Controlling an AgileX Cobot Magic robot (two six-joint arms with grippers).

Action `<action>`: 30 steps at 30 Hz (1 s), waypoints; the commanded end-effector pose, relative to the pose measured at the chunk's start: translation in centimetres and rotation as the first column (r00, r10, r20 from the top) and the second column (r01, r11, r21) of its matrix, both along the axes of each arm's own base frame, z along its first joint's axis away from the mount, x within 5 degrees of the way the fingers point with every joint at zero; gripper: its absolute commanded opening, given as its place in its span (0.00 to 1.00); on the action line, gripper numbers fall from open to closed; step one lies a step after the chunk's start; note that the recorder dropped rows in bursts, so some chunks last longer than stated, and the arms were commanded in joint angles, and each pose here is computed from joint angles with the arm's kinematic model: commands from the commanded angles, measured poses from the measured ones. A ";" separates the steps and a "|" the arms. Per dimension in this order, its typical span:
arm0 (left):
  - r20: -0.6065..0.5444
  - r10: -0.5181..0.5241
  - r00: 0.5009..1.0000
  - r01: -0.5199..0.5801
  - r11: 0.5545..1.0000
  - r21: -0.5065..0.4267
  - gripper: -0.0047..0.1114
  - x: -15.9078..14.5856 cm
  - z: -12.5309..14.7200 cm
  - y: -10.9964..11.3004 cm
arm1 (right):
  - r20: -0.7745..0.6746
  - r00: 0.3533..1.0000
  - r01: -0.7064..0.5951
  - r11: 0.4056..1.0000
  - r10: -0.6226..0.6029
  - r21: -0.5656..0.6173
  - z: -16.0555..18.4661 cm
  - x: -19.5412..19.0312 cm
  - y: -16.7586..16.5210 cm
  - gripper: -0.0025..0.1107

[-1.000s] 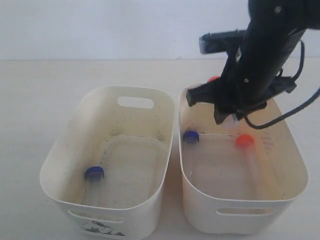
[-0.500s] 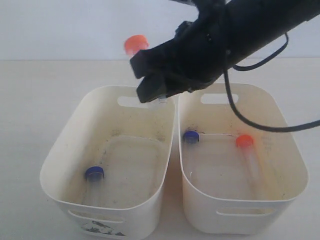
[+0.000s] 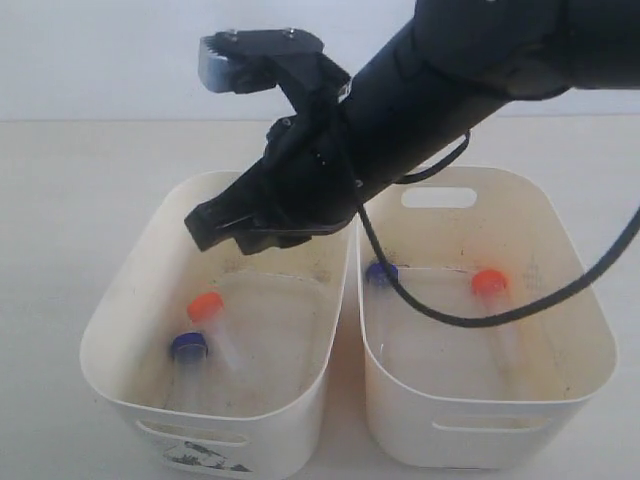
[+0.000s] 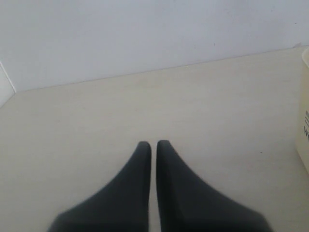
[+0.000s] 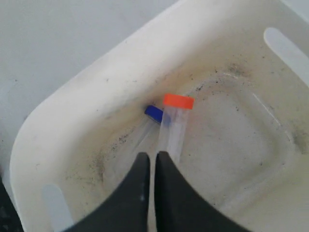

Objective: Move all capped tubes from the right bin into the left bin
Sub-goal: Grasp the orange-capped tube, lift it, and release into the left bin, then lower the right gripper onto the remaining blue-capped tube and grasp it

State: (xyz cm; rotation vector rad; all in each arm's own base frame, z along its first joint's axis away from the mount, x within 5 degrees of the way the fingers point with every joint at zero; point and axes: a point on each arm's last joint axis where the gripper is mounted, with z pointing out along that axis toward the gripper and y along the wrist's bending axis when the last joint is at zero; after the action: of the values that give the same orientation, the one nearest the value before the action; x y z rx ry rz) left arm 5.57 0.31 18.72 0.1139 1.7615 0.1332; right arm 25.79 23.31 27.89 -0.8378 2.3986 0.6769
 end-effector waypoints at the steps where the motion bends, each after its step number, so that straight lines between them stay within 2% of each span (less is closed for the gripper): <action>1: 0.017 0.001 1.000 -0.001 1.000 -0.013 0.08 0.0 0.2 0.0 | 0.017 0.986 0.167 0.986 -0.166 -0.025 2.3 -0.6 -2.0 0.02; 3: 0.017 0.001 1.000 -0.001 1.000 -0.013 0.08 0.0 0.2 0.0 | 0.026 0.944 0.328 0.934 -0.328 -0.144 2.5 -0.7 -3.9 0.02; 5: 0.017 0.001 1.000 -0.001 1.000 -0.013 0.08 0.0 0.2 0.0 | 0.070 0.890 0.449 0.837 -0.451 -0.312 2.0 -0.5 -5.9 0.02; 7: 0.017 0.001 1.000 -0.001 1.000 -0.013 0.08 0.0 0.2 0.0 | 0.088 0.823 0.544 0.733 -0.561 -0.408 1.8 -0.8 -7.2 0.02; 8: 0.017 0.001 1.000 -0.001 1.000 -0.013 0.08 0.0 0.2 0.0 | 0.082 0.806 0.560 0.710 -0.586 -0.427 1.8 -0.9 -7.5 0.02; 15: 0.017 0.001 1.000 -0.001 1.000 -0.013 0.08 0.0 0.2 0.0 | 0.010 0.768 0.573 0.681 -0.640 -0.456 -0.1 0.0 -7.2 0.02; 19: 0.017 0.001 1.000 -0.001 1.000 -0.013 0.08 0.0 0.2 0.0 | -0.112 0.692 0.582 0.643 -0.713 -0.497 -2.5 1.8 -8.7 0.02; 22: 0.017 0.001 1.000 -0.001 1.000 -0.013 0.08 0.0 0.2 0.0 | -0.206 0.666 0.557 0.662 -0.717 -0.500 -3.6 2.5 -9.2 0.02; 25: 0.017 0.001 1.000 -0.001 1.000 -0.013 0.08 0.0 0.2 0.0 | -0.224 0.682 0.550 0.690 -0.696 -0.471 -4.3 3.2 -8.9 0.02; 30: 0.015 0.002 1.000 -0.001 1.000 -0.013 0.08 0.0 0.2 0.0 | -0.244 0.672 0.526 0.683 -0.699 -0.506 -6.3 3.8 -8.5 0.02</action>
State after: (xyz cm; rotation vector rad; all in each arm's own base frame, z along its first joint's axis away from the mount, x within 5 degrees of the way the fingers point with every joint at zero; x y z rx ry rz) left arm 5.57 0.31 18.72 0.1139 1.7615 0.1332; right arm 29.18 14.91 22.47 0.1040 3.0029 0.0843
